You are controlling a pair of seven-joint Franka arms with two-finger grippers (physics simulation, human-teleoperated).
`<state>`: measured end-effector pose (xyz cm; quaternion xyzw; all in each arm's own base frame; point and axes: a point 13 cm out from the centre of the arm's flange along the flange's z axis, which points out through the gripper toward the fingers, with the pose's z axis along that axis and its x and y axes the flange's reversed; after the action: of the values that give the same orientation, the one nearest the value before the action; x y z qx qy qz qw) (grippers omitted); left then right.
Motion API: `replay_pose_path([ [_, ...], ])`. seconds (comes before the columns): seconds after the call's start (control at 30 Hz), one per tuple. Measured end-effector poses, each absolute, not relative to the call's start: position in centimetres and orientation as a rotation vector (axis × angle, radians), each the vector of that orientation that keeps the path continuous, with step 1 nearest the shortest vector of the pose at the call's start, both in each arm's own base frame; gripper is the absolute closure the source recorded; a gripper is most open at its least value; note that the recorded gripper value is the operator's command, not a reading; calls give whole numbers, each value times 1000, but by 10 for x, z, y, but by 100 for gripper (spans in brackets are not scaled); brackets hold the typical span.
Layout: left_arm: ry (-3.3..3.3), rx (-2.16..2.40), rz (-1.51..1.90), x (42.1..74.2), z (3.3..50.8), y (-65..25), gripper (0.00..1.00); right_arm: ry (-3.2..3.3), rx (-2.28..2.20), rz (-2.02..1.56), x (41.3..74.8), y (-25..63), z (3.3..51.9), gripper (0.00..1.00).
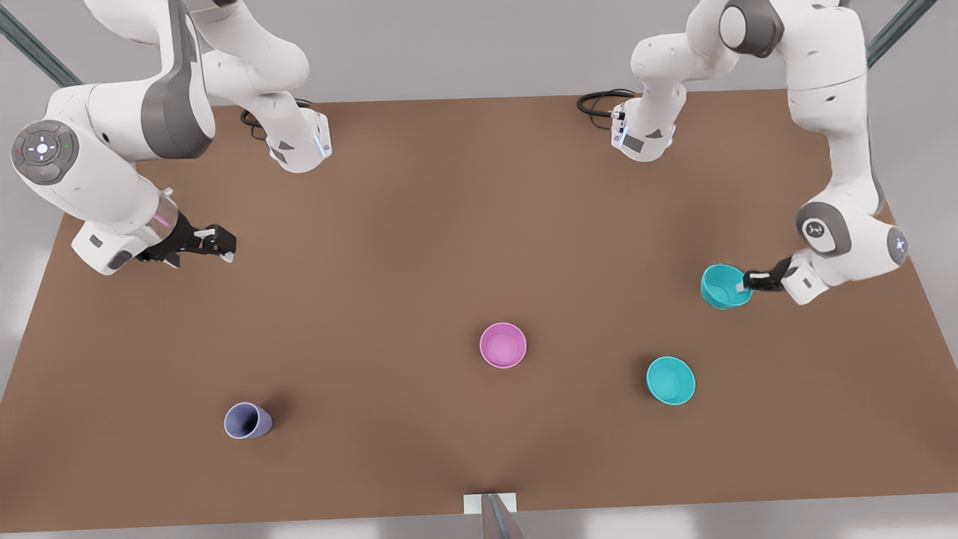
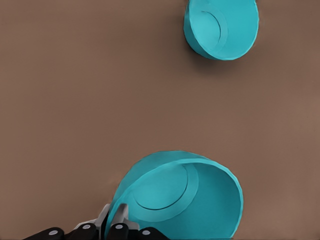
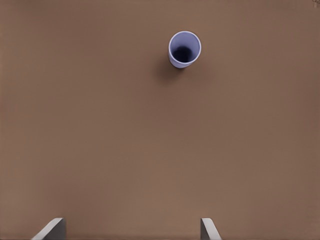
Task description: Stack the blue bowl on the pink bowl
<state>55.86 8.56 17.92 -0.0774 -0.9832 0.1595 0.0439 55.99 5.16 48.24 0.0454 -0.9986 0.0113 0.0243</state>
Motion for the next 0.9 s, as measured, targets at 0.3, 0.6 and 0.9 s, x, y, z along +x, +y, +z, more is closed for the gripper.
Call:
replay_pose_path([
  [0.3,-2934,-790,285,662,168,-340,79,-3080,195,35,561,51,479,0],
  [0.6,-2981,-340,275,655,155,-394,79,-3068,225,34,559,50,474,0],
  [0.9,-2895,-9,257,629,139,-408,79,-3060,245,34,559,50,471,0],
])
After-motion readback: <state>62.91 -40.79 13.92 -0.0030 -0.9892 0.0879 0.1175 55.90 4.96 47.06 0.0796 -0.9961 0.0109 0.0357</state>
